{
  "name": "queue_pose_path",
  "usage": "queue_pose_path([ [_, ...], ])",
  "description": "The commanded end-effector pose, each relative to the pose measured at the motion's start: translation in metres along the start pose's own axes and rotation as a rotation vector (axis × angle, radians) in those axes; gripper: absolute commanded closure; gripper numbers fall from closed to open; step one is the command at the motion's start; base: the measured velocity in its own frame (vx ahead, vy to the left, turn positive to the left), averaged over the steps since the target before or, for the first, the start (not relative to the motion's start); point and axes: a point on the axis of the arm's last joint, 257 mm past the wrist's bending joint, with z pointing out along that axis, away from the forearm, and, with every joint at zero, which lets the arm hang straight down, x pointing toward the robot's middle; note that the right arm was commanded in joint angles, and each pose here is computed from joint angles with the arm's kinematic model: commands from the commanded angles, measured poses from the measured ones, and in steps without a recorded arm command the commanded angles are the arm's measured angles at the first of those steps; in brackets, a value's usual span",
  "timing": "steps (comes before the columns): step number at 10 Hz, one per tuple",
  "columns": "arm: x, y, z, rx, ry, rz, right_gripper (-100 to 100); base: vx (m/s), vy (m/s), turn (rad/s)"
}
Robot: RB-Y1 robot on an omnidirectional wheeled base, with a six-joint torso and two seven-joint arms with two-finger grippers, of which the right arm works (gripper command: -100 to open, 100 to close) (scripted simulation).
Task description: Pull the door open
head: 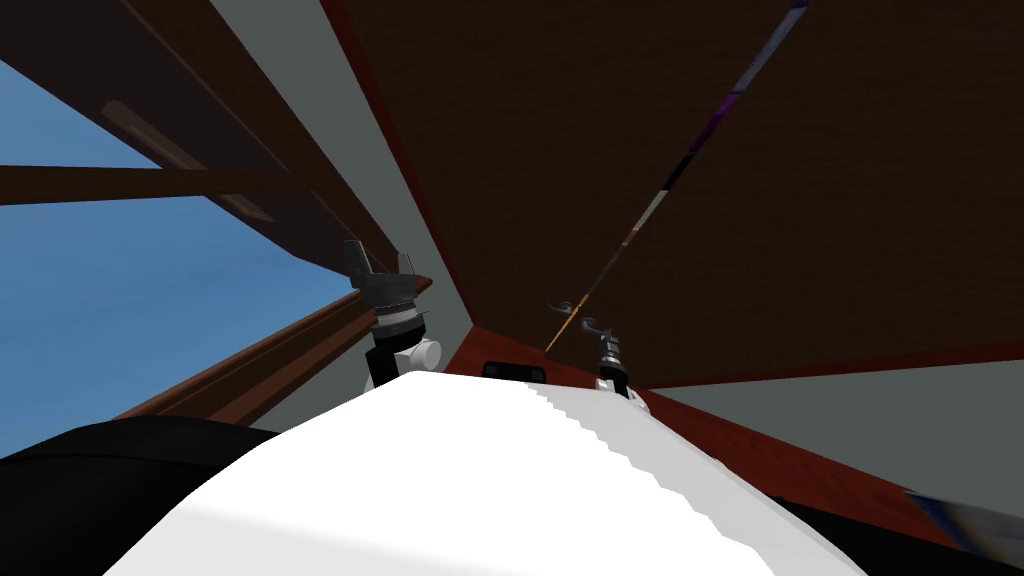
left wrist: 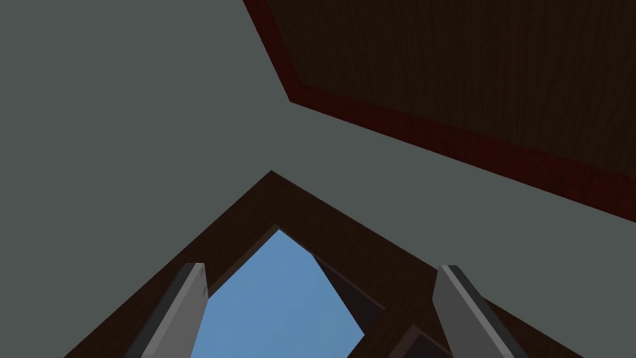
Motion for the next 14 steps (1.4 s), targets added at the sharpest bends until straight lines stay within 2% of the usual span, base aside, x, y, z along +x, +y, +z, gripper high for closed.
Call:
queue_pose_path([
  [1,-0.007,0.015,0.0084,-0.029,-0.008,-0.010,100,-0.003,0.004,-0.024],
  [3,-0.008,0.011,0.0061,-0.018,-0.011,-0.009,100,0.008,-0.006,0.016],
  [4,-0.007,0.015,0.0084,-0.029,-0.008,-0.010,100,0.012,-0.005,0.002],
  [5,-0.002,0.012,0.0038,-0.025,0.012,-0.007,100,-0.086,0.019,0.090],
  [8,0.000,0.014,0.0006,-0.030,0.040,-0.008,100,-0.146,0.002,0.079],
  [14,0.031,0.020,-0.0072,-0.051,0.180,0.008,100,-0.205,-0.040,0.140],
])
